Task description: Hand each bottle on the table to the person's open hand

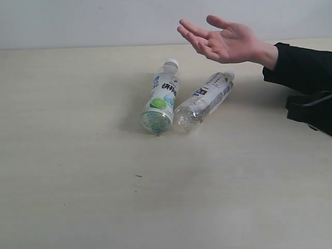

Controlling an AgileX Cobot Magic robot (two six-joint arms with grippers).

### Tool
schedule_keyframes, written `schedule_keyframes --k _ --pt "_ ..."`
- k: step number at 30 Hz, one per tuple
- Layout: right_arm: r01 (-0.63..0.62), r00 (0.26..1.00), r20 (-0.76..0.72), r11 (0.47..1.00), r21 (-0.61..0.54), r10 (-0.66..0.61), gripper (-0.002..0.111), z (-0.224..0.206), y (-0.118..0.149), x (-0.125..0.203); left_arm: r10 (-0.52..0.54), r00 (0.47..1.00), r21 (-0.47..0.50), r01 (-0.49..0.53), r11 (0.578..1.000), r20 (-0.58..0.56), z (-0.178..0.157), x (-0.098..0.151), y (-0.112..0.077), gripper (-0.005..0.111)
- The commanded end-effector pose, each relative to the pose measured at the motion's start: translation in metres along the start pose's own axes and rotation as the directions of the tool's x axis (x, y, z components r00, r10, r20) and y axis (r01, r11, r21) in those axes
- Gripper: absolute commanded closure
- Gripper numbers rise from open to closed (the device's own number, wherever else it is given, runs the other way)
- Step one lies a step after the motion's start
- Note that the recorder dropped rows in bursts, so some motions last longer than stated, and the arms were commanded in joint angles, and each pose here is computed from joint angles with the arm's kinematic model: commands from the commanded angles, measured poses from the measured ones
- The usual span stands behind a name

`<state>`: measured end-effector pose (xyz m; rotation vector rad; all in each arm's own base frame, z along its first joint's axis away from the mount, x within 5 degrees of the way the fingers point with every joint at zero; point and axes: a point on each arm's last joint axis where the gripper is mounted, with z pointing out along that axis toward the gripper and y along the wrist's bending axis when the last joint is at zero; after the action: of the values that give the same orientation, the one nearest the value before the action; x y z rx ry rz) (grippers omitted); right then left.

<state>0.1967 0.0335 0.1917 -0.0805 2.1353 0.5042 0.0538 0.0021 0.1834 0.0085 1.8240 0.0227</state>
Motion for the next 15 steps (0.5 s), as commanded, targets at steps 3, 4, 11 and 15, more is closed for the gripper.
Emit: schedule_keyframes --k 3,4,11,15 --pt "0.002 0.994 -0.109 0.987 -0.163 -0.02 0.108 0.023 0.007 -0.013 0.0 1.0 0.001 -0.001 1.0 0.009 0.0 0.0 0.0 0.104" --pt "-0.003 0.993 -0.12 0.985 -0.174 -0.018 0.108 0.026 0.009 -0.016 0.0 1.0 0.001 -0.001 1.0 0.009 0.0 0.0 0.0 0.104" --pt "0.083 0.984 -0.133 0.967 -0.241 -0.117 0.108 0.048 0.048 -0.034 0.0 1.0 0.001 -0.001 1.0 0.009 0.0 0.0 0.0 0.104" --pt "0.117 0.973 -0.17 0.967 -0.224 -0.157 0.108 0.062 0.067 -0.049 0.0 1.0 0.001 -0.001 1.0 0.009 0.0 0.0 0.0 0.104"
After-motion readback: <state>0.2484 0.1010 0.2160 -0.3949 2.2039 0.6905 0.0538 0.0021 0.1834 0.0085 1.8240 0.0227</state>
